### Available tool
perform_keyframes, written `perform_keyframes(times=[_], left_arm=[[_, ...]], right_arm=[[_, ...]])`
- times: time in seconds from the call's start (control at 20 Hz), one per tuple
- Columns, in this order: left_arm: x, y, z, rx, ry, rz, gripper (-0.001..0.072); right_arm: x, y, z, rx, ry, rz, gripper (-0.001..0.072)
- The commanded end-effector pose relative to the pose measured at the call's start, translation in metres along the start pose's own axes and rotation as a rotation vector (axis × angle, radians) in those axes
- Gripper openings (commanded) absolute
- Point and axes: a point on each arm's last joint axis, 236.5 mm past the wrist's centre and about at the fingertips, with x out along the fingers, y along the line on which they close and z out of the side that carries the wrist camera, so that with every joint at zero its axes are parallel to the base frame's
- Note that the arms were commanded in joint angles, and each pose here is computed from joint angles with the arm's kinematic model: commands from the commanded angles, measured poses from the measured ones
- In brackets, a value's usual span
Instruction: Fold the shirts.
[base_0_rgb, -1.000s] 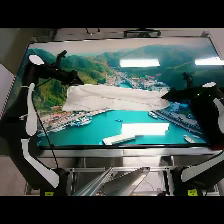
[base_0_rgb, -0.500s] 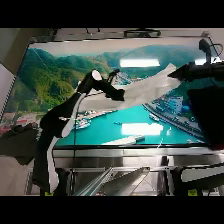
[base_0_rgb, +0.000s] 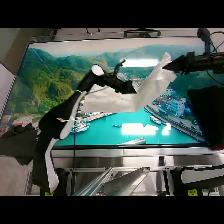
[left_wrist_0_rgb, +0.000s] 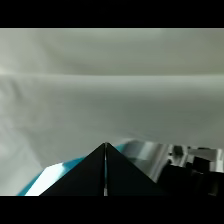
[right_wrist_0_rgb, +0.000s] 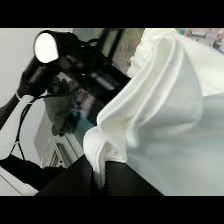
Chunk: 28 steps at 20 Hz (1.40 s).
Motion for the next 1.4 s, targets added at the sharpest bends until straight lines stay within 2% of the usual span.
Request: perform_keyframes(times=[0.0, 0.3, 0.5, 0.55, 0.6, 0.65, 0.75, 0.95, 1.05, 1.2, 1.35], left_arm=[[-0.123, -0.085, 0.001, 0.139, -0.048, -0.164, 0.0011], [-0.328, -0.133, -0.006, 0.319, -0.443, 0.054, 0.0014], [-0.385, -0.133, -0.026, 0.361, -0.58, 0.173, 0.0015], [-0.392, -0.129, -0.029, 0.356, -0.605, 0.19, 0.0015], [-0.396, -0.124, -0.032, 0.343, -0.624, 0.2, 0.0015], [-0.399, -0.118, -0.033, 0.323, -0.643, 0.206, 0.0015], [-0.398, -0.108, -0.038, 0.295, -0.646, 0.205, 0.0016], [-0.391, -0.092, -0.042, 0.244, -0.632, 0.185, 0.0016], [-0.388, -0.087, -0.044, 0.226, -0.623, 0.176, 0.0016], [-0.383, -0.088, -0.05, 0.223, -0.593, 0.164, 0.0016], [-0.381, -0.088, -0.053, 0.225, -0.58, 0.159, 0.0016]], right_arm=[[0.06, 0.011, 0.018, -0.031, -0.046, -0.003, 0.0018], [0.272, 0.016, -0.016, -0.061, -0.048, -0.024, 0.0019], [0.408, -0.01, -0.082, -0.058, -0.122, -0.087, 0.0033], [0.432, -0.018, -0.103, -0.024, -0.128, -0.092, 0.0248], [0.448, -0.021, -0.123, 0.013, -0.11, -0.079, 0.0528], [0.453, -0.019, -0.135, 0.04, -0.077, -0.05, 0.0542], [0.441, -0.006, -0.129, 0.038, -0.042, 0.018, 0.0435], [0.363, 0.023, -0.076, -0.015, 0.001, 0.192, 0.0431], [0.31, 0.021, -0.05, 0.0, 0.026, 0.207, 0.043], [0.233, -0.023, -0.035, 0.078, 0.101, 0.037, 0.043], [0.168, -0.092, -0.05, 0.18, 0.2, -0.257, 0.0432]])
